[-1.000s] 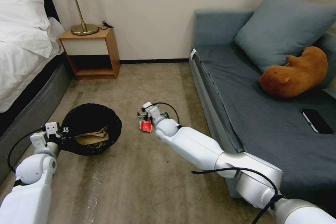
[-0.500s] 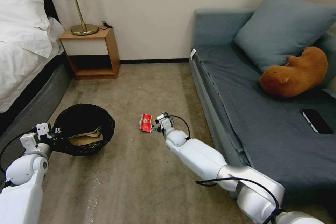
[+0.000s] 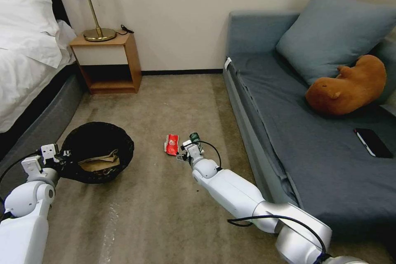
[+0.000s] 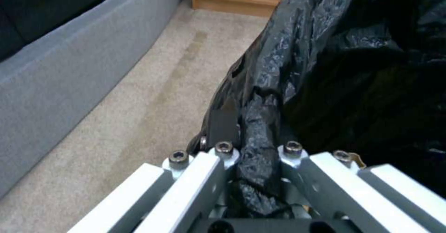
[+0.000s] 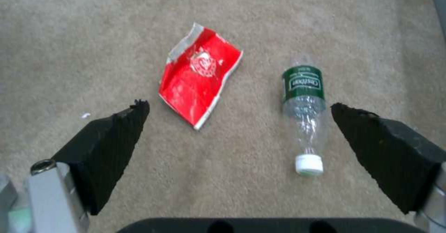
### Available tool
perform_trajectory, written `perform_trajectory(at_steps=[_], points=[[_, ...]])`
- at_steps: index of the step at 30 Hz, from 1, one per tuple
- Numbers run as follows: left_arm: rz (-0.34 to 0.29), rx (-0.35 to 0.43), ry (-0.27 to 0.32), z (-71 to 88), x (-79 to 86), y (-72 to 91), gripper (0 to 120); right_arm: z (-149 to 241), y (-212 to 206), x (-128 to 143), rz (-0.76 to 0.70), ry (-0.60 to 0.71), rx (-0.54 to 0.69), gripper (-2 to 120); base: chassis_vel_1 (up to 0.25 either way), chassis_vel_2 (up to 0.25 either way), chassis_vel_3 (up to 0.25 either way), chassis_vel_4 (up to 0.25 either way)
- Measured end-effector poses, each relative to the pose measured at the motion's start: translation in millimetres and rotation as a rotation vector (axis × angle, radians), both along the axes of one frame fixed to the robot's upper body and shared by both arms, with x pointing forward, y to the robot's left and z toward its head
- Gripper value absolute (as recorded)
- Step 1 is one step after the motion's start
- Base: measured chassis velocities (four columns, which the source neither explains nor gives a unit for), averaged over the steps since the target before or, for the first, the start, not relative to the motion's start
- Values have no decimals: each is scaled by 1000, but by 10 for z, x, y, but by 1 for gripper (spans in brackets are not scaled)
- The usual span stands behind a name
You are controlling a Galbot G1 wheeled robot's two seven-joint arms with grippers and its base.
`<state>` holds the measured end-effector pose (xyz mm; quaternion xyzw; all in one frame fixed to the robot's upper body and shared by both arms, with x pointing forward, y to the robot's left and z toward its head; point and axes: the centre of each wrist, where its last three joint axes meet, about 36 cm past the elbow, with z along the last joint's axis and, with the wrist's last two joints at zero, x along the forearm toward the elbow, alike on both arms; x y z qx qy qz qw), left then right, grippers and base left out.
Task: Pick up the trash bin, then pick up the garbage on the floor and place it into the trash bin.
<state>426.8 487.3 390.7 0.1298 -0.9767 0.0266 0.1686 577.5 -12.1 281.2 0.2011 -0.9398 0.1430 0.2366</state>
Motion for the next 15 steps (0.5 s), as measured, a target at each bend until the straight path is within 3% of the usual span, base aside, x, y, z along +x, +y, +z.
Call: perform_trajectory(at_steps=[5, 15], points=[[0, -4, 11, -49, -8, -8, 3, -13, 51, 17, 10, -1, 7, 100, 0, 0, 0, 0], [2, 2, 23, -92, -10, 34, 3, -42, 59, 15, 17, -3, 9, 100, -65, 66, 75, -61]])
